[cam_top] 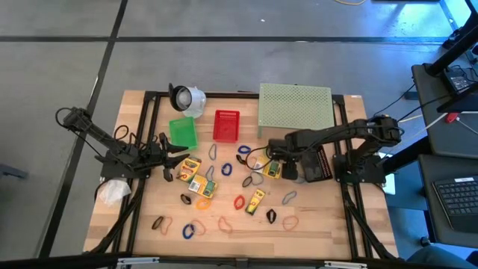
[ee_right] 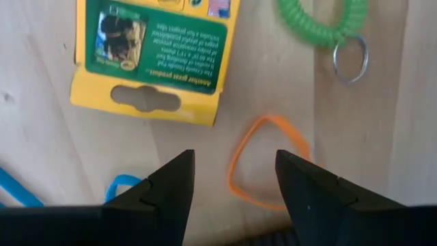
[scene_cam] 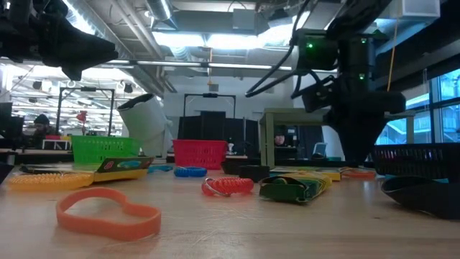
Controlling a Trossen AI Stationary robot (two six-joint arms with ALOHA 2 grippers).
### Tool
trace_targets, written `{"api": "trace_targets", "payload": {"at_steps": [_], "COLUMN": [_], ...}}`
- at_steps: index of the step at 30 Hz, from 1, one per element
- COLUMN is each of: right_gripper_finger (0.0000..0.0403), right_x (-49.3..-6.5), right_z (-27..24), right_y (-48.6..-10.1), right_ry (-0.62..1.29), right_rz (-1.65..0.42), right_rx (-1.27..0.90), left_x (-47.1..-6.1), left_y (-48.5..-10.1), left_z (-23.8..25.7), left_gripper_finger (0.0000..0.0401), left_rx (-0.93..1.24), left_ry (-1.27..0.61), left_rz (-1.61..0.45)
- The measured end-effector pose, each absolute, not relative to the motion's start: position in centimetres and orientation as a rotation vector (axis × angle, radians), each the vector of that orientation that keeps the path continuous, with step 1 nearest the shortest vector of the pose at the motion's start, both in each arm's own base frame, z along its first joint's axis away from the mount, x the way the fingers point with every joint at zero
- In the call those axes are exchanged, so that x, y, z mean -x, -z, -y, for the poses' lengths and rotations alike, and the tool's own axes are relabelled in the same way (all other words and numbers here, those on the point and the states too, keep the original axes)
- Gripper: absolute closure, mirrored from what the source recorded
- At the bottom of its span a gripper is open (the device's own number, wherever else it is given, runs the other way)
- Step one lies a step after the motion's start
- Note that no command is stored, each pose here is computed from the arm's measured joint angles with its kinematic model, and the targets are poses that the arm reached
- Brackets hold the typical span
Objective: Pick & Place Office Desk Supplies
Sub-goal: Put the orange rubber band into the black basket
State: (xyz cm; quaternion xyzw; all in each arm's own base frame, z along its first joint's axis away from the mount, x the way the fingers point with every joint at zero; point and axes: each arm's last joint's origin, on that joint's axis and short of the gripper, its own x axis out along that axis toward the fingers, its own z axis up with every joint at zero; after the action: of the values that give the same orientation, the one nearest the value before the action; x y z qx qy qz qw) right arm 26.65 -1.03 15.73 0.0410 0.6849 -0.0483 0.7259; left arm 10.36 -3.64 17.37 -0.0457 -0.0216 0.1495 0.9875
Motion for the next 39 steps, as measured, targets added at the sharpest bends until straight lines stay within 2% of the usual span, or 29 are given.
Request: {"api": "trace_targets", "payload": {"at_steps": [18,24,33,39], "right_gripper_finger": [0.0204,0.0256,0.0385,0.0399], "right_x": [-24.6,-24.6,-24.6,-24.9], "right_z": [1.3,1.3,1.3,1.2], "right_y": [-12.9,-12.8,-12.8,-13.0], "right_ry": [0.122,0.118,0.139,0.145], "right_rz": [-1.523,-1.521,-1.521,-1.52], "right_rx": [-0.153,-0.16,-0.218,-0.251], "left_x": [-10.4,-10.4,-10.4,-10.4], "left_y": [-17.4,-17.4,-17.4,-17.4], "left_z": [3.6,3.6,3.6,3.6], "left_gripper_finger": [0.028,0.028,0.028,0.028], "left_rx": [0.094,0.089,0.073,0.073], "left_ry": [-0.3,-0.3,-0.3,-0.301], "left_rz": [0.043,0.042,0.039,0.039]}}
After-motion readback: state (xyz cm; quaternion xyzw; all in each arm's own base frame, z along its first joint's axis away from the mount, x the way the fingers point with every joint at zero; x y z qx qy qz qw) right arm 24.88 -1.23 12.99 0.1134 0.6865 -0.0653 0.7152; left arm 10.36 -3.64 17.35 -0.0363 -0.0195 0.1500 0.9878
